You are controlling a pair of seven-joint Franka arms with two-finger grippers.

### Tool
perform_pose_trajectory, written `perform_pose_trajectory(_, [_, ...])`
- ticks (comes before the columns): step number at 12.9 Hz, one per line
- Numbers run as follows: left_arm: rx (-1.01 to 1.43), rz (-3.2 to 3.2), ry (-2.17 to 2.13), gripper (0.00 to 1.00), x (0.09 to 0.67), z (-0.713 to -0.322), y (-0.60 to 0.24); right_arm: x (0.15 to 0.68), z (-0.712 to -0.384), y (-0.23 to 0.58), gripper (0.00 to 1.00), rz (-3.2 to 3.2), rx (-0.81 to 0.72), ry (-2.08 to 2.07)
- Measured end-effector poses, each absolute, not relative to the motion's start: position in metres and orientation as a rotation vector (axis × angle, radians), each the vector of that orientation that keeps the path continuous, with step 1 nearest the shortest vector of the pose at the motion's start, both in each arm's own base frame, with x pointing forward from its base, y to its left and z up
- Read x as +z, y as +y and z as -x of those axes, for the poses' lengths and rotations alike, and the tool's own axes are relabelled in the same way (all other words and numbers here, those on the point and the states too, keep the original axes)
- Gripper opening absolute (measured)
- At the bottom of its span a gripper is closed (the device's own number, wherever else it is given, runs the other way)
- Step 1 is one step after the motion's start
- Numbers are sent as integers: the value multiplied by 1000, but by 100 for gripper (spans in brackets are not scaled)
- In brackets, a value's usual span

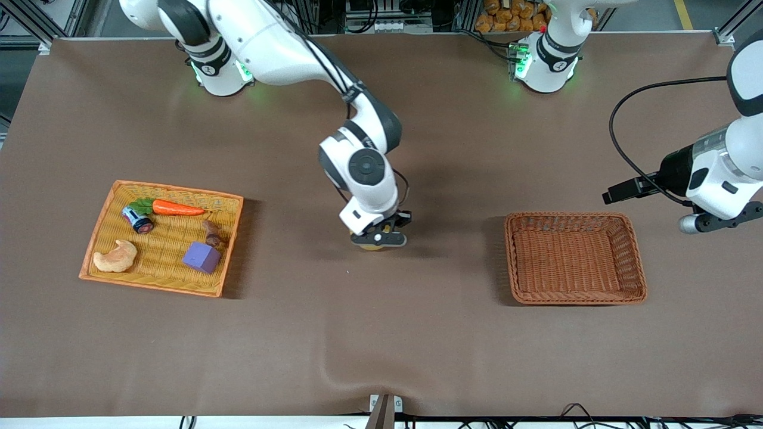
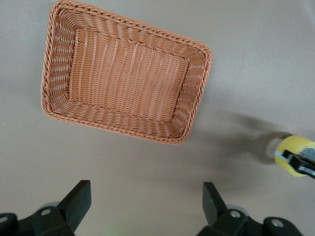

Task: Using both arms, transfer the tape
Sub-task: 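Lift the tape and carry it toward the table middle with the right gripper, then set the tape on the table while the left gripper reaches toward it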

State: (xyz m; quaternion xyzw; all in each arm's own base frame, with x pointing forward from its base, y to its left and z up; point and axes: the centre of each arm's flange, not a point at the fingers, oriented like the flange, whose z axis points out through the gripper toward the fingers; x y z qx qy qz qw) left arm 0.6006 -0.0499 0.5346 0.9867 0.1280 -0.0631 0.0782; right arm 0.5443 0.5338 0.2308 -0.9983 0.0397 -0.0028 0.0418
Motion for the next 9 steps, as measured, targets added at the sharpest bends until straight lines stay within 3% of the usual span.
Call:
perform_pose_trajectory(2, [-199,-2958,398,100,529,-602,-63,218,-537,544,22,3069,-5,146])
perform_pose_trajectory(3, [-208,-2968,399,100,524,-603,-71,218,-535,545,29,3084,-6,145])
perform_pose_trajectory(6, [-219,-2995,424,100,505,-608,-100,236,-549,528,61,3154,16,169])
perform_pose_trajectory(9, [-222,-3039,455,100,473,-615,-140,311,-588,475,93,3187,50,137])
